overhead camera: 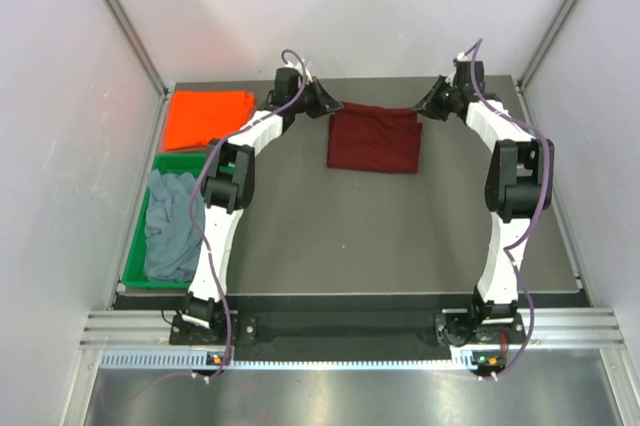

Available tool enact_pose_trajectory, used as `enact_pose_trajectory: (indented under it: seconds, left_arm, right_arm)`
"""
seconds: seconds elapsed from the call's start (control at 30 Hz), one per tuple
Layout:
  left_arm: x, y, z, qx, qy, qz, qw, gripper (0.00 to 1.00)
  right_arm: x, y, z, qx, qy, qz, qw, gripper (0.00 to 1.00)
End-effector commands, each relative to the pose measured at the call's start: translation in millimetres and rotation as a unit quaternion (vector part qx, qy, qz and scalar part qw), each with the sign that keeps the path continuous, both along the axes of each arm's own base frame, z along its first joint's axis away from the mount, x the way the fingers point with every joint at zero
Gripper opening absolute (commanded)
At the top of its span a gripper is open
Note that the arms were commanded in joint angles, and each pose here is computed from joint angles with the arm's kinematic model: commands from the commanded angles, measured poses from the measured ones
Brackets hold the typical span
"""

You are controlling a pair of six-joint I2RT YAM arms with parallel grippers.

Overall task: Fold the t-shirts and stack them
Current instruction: Fold the tshirt

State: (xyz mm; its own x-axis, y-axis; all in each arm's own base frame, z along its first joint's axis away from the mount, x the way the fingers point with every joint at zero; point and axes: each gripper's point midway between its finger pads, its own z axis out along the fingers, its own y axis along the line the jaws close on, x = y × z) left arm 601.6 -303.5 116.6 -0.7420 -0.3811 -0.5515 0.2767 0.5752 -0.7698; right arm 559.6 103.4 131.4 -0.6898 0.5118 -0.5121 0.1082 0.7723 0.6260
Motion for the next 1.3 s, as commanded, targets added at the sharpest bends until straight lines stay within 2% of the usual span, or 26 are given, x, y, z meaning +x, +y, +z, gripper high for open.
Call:
enact_pose_trajectory:
  seconds: [0.0, 0.1, 0.17, 0.2, 0.23, 0.27, 0.3, 0.33, 0.37, 0.4, 0.47, 0.53, 0.57, 0.6, 0.67, 0.8, 0.87, 0.9, 1.03, 1.13, 1.27]
  left_arm:
    - [22, 1, 31, -0.032, -0.070, 0.003, 0.997, 0.00]
    - [32, 1, 27, -0.052, -0.076, 0.012, 0.996, 0.01]
    - [39, 2, 27, -0.058, -0.080, 0.015, 0.995, 0.05]
    - [42, 1, 34, -0.063, -0.095, 0.013, 0.993, 0.08]
    - [43, 1, 35, -0.062, -0.099, 0.013, 0.993, 0.23]
    - [44, 4, 38, -0.060, -0.105, 0.018, 0.992, 0.31]
    - [45, 6, 41, -0.054, -0.111, 0.019, 0.992, 0.37]
    - [45, 7, 44, -0.049, -0.115, 0.016, 0.992, 0.39]
    - [43, 10, 54, -0.043, -0.122, 0.016, 0.991, 0.47]
    - [42, 13, 56, -0.025, -0.132, 0.011, 0.991, 0.58]
    - [35, 21, 68, 0.006, -0.136, 0.010, 0.991, 0.63]
    - [21, 22, 62, 0.019, -0.126, -0.003, 0.992, 0.63]
    - [12, 21, 82, 0.018, -0.140, -0.009, 0.990, 0.62]
    - [0, 18, 66, 0.029, -0.125, -0.018, 0.992, 0.61]
    - [-17, 12, 77, 0.035, -0.138, -0.037, 0.989, 0.59]
    - [-50, -13, 54, 0.035, -0.126, -0.083, 0.988, 0.57]
    - [-53, -22, 40, 0.026, -0.115, -0.097, 0.988, 0.56]
    - [-52, -28, 44, 0.016, -0.123, -0.105, 0.987, 0.54]
    - [-48, -37, 21, -0.004, -0.094, -0.121, 0.988, 0.44]
    - [-46, -29, -14, 0.033, -0.060, -0.109, 0.992, 0.41]
    - [-37, -9, -43, 0.086, -0.049, -0.058, 0.993, 0.41]
  right_arm:
    - [22, -5, 12, 0.019, -0.043, -0.007, 0.999, 0.03]
    - [27, -4, 9, 0.037, -0.052, -0.009, 0.998, 0.03]
    - [32, -6, 6, 0.036, -0.055, -0.009, 0.998, 0.04]
    - [33, -7, 3, 0.034, -0.054, -0.010, 0.998, 0.08]
    - [34, -8, 3, 0.031, -0.055, -0.013, 0.998, 0.12]
    - [34, -9, 2, 0.029, -0.056, -0.017, 0.998, 0.16]
    - [33, -8, 4, 0.032, -0.057, -0.017, 0.998, 0.24]
    - [33, -25, 2, 0.035, -0.052, -0.031, 0.998, 0.25]
    - [30, -27, 2, 0.036, -0.051, -0.032, 0.998, 0.26]
    - [27, -29, 4, 0.033, -0.052, -0.035, 0.997, 0.27]
    - [15, -35, 9, 0.013, -0.054, -0.035, 0.998, 0.35]
    - [-1, -39, 13, -0.006, -0.036, -0.036, 0.999, 0.39]
    - [-6, -39, 14, -0.016, -0.037, -0.025, 0.999, 0.40]
    - [-13, -36, 21, -0.017, -0.039, -0.014, 0.999, 0.40]
    - [-25, -25, 20, -0.010, -0.036, 0.025, 0.999, 0.38]
    - [-48, 2, 17, 0.015, -0.026, 0.099, 0.995, 0.28]
    - [-59, 10, 9, 0.032, -0.018, 0.126, 0.991, 0.24]
    - [-67, 31, 5, 0.037, -0.011, 0.152, 0.988, 0.22]
    - [-86, 46, -35, 0.069, 0.028, 0.180, 0.981, 0.13]
    - [-94, 41, -63, 0.067, 0.056, 0.172, 0.981, 0.13]
    - [-96, 20, -91, 0.048, 0.071, 0.136, 0.987, 0.12]
